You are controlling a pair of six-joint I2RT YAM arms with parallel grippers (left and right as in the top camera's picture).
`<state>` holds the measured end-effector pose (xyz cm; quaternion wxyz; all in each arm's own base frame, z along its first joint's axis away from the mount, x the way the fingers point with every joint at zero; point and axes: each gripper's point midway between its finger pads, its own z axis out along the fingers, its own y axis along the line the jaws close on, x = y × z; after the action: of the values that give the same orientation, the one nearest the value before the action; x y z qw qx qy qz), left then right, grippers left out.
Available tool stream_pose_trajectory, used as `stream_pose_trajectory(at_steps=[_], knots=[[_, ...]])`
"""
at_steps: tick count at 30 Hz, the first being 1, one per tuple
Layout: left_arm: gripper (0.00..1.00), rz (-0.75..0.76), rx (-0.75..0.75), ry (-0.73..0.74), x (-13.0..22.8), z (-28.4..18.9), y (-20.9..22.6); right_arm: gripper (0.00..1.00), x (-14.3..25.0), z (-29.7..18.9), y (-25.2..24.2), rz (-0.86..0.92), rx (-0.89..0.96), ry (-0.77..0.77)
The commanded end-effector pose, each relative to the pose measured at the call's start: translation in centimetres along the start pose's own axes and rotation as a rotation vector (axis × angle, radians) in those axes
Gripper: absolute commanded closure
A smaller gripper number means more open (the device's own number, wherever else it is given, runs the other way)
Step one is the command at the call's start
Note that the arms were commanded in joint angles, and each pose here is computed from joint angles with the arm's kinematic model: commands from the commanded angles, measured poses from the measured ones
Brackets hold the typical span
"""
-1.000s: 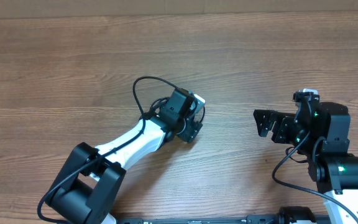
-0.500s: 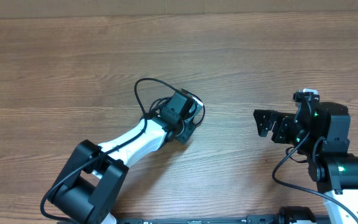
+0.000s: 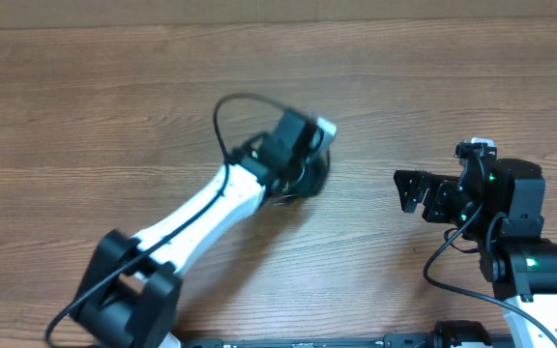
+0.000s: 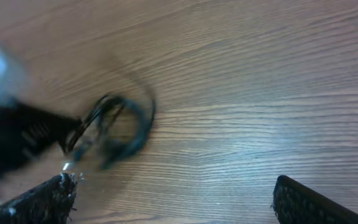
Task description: Untangle cables
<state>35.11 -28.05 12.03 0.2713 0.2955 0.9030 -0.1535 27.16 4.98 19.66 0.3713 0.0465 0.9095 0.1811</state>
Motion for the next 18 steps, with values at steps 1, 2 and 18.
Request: stream_pose_trajectory(at_steps=[1,2,18], knots=[[0.96,-0.075,0.177,-0.220,-7.8,-7.4,-2.8,0.00,-0.9,-0.6,2.1,-0.015,-0.097,-0.018],[0.96,-0.094,0.207,-0.244,-8.7,-8.4,-3.0,0.00,-0.9,-0.6,2.7,-0.019,-0.133,-0.016],[0.96,-0.173,0.579,-0.252,-9.8,-12.6,-6.1,0.09,-0.5,5.0,2.7,0.052,-0.222,0.116]])
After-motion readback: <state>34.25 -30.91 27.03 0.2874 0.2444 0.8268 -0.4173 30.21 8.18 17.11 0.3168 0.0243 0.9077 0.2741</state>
